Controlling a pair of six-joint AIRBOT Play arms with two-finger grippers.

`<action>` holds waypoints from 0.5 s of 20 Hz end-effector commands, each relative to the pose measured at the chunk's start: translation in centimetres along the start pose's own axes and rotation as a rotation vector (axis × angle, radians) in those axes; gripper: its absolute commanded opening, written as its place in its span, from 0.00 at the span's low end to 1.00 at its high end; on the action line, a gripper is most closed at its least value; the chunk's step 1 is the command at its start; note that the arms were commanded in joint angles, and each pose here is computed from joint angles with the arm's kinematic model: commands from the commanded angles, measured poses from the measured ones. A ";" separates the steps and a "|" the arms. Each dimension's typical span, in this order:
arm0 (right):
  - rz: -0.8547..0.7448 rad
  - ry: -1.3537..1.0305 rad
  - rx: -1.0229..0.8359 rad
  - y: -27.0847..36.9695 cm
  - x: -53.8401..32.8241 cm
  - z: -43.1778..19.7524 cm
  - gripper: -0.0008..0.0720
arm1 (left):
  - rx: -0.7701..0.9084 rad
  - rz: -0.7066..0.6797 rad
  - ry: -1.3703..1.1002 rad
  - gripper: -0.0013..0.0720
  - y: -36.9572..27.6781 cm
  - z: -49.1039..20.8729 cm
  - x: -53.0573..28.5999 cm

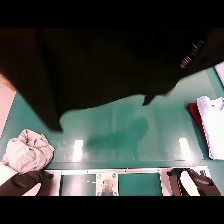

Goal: Fold the shirts.

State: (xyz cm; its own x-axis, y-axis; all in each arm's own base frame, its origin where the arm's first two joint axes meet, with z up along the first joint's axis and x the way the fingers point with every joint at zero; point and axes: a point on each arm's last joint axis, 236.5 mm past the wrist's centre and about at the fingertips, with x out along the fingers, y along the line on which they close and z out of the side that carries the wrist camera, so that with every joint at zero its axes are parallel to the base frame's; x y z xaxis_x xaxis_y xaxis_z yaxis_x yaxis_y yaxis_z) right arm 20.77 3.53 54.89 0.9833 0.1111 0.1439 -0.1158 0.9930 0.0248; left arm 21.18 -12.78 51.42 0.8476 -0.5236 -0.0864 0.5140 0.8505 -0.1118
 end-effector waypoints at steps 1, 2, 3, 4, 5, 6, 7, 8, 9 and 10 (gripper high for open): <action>-0.050 -0.069 -0.038 -0.4 -1.6 2.1 0.03 | 0.016 0.078 0.049 0.05 2.0 -1.3 0.6; -0.051 -0.041 -0.025 -0.9 -0.5 1.2 0.03 | 0.025 0.097 0.101 0.05 2.8 -2.9 1.9; -0.051 -0.002 -0.006 -1.6 0.8 -0.1 0.03 | 0.022 0.112 0.168 0.05 3.7 -5.0 3.6; -0.047 0.052 0.024 -2.5 2.5 -2.1 0.03 | 0.020 0.129 0.235 0.05 4.6 -7.2 5.2; -0.033 0.118 0.060 -3.2 4.5 -4.7 0.03 | 0.033 0.136 0.315 0.05 5.5 -9.8 7.3; -0.019 0.192 0.108 -4.0 6.6 -7.8 0.03 | 0.040 0.145 0.390 0.05 6.4 -12.3 9.2; -0.012 0.283 0.166 -5.0 8.8 -11.8 0.03 | 0.047 0.153 0.481 0.05 7.4 -15.4 11.4; -0.007 0.374 0.214 -5.9 10.6 -16.0 0.03 | 0.050 0.150 0.573 0.05 8.2 -18.8 13.6; -0.002 0.473 0.263 -6.7 12.4 -21.0 0.03 | 0.050 0.144 0.677 0.05 9.2 -22.9 16.1; -0.006 0.558 0.310 -7.4 14.0 -26.0 0.03 | 0.047 0.139 0.766 0.05 10.1 -27.1 18.5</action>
State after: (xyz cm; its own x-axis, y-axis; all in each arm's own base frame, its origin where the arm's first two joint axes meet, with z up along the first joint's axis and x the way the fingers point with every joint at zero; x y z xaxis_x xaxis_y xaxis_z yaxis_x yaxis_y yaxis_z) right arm 33.83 -0.75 41.26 0.9696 0.1299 -0.2074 -0.0849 0.9733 0.2131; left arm 34.56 -14.40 31.75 0.7215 -0.3526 -0.5959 0.4126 0.9101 -0.0390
